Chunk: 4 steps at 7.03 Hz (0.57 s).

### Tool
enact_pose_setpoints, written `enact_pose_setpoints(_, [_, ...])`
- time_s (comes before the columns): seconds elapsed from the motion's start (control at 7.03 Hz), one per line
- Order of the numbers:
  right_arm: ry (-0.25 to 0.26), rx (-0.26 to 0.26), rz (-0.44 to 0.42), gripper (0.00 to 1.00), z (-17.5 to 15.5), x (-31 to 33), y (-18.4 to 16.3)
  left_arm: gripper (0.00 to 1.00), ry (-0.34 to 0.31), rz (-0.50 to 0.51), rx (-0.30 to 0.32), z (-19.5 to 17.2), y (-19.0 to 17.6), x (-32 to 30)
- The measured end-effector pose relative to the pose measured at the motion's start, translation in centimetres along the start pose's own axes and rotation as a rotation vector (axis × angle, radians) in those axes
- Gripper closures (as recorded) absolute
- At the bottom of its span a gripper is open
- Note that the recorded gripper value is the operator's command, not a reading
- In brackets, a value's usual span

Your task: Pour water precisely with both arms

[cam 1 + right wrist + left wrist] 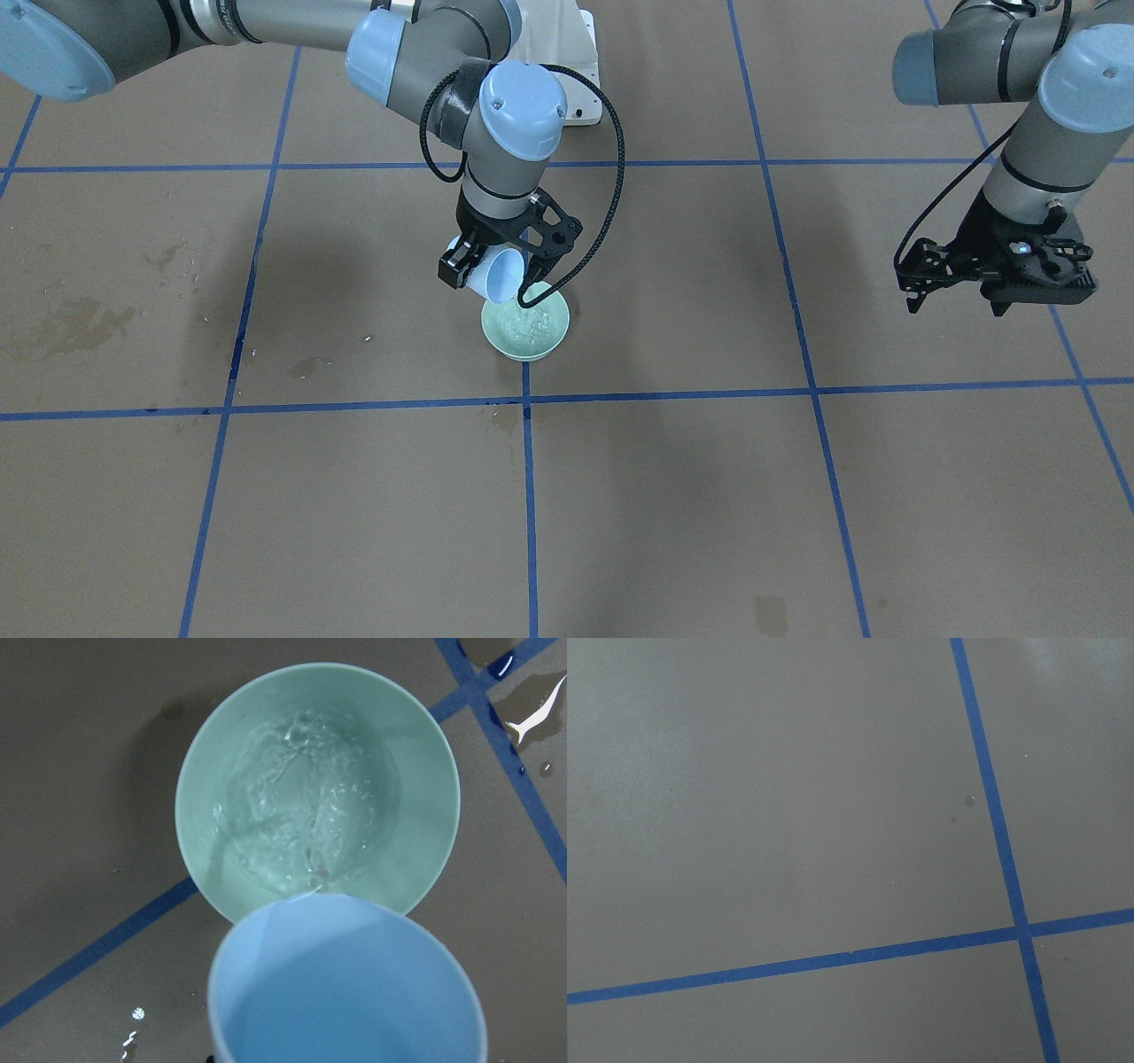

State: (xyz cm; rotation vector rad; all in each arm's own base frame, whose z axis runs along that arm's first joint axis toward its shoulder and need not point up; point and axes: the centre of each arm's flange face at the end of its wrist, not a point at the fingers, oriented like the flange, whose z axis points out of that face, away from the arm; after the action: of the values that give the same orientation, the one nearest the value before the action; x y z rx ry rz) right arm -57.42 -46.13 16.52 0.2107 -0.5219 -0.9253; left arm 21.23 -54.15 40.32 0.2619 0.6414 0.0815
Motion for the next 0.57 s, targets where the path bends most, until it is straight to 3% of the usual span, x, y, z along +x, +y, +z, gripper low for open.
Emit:
enact_pose_setpoints(0.14, [-0.003, 0.021, 0.008, 1.0, -0.1, 0.1, -0.1, 0.0, 0.001, 0.0, 0.001, -0.1, 0.0, 0.0])
enact_pose_setpoints(0.28, [-0.011, 0.075, 0.034, 1.0, -0.2, 0.4, -0.3, 0.0, 0.002, -0.001, 0.001, -0.1, 0.0, 0.1])
enact_pose_setpoints(0.57, [-0.039, 0.229, 0.126, 1.0, -0.4, 2.2, 0.8, 0.0, 0.002, -0.003, 0.0, 0.0, 0.0, 0.2])
